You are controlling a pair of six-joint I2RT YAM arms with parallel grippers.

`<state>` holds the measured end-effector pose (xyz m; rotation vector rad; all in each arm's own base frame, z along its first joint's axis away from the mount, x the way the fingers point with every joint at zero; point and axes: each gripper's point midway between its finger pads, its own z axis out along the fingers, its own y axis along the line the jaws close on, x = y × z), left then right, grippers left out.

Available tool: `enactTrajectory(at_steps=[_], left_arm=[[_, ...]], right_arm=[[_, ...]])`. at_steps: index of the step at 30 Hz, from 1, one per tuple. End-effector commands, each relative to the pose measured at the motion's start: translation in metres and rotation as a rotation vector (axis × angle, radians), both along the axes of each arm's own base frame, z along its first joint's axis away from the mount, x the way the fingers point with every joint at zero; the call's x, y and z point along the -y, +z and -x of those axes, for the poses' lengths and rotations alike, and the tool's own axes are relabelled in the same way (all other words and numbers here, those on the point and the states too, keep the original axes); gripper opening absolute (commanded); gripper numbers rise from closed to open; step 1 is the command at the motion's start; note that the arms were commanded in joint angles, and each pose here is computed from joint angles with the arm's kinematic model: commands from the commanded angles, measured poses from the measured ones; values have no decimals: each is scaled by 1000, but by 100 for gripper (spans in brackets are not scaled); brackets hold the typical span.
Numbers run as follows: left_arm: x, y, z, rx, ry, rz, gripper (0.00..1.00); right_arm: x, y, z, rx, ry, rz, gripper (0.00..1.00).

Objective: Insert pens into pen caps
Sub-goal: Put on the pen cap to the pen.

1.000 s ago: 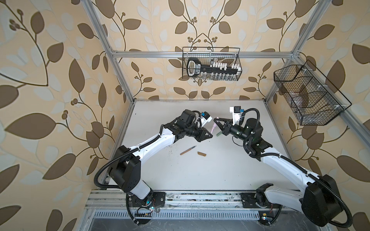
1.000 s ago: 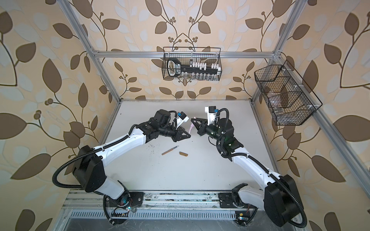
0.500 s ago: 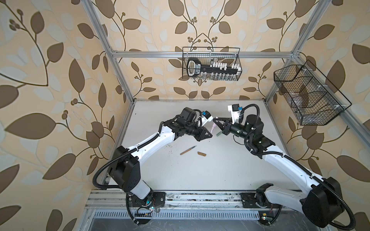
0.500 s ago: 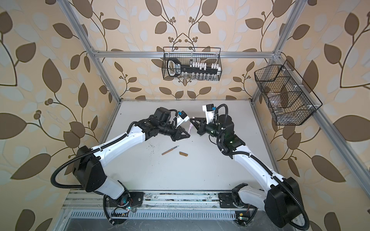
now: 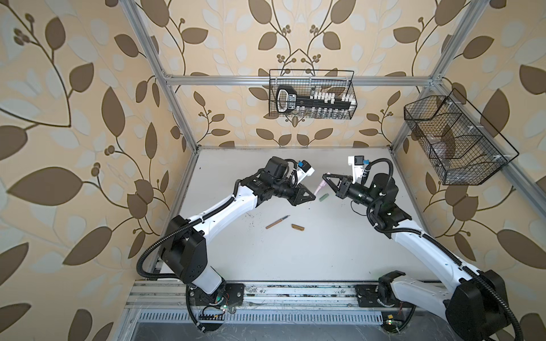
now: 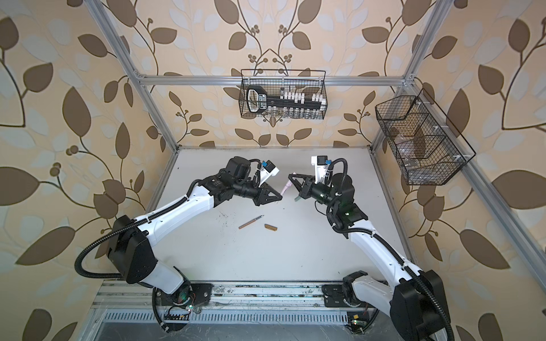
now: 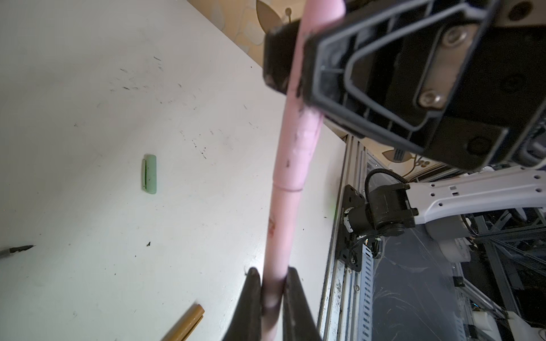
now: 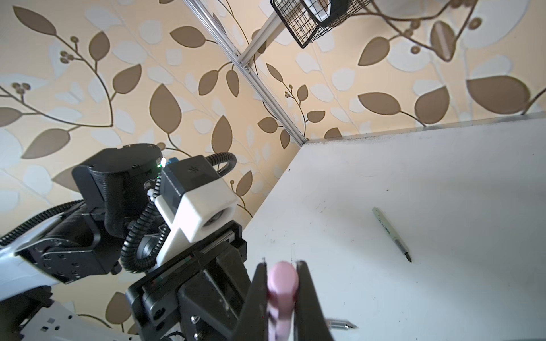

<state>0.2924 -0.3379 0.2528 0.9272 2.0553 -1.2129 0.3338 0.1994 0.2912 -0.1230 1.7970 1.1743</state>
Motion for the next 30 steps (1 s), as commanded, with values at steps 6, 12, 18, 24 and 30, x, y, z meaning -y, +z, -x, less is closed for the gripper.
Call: enactTrajectory(at_steps=[6,12,18,24,30], left_arm=[[-19,78,-24,174,93,260,35],[-30,61,-10,128,115,205,62],[-28,5,1,-59,90,161,70],[0,-40,17,-197,39,137,68],[11,-47,25,-203,39,129,61]], right_arm=[[-7,-102,22,-373,159,80,0],[5,-93,7,-345,110,24,0],[13,-67,-2,-279,72,-81,0],[18,-37,-4,-200,38,-143,0],[23,-20,-5,-156,3,-189,0]])
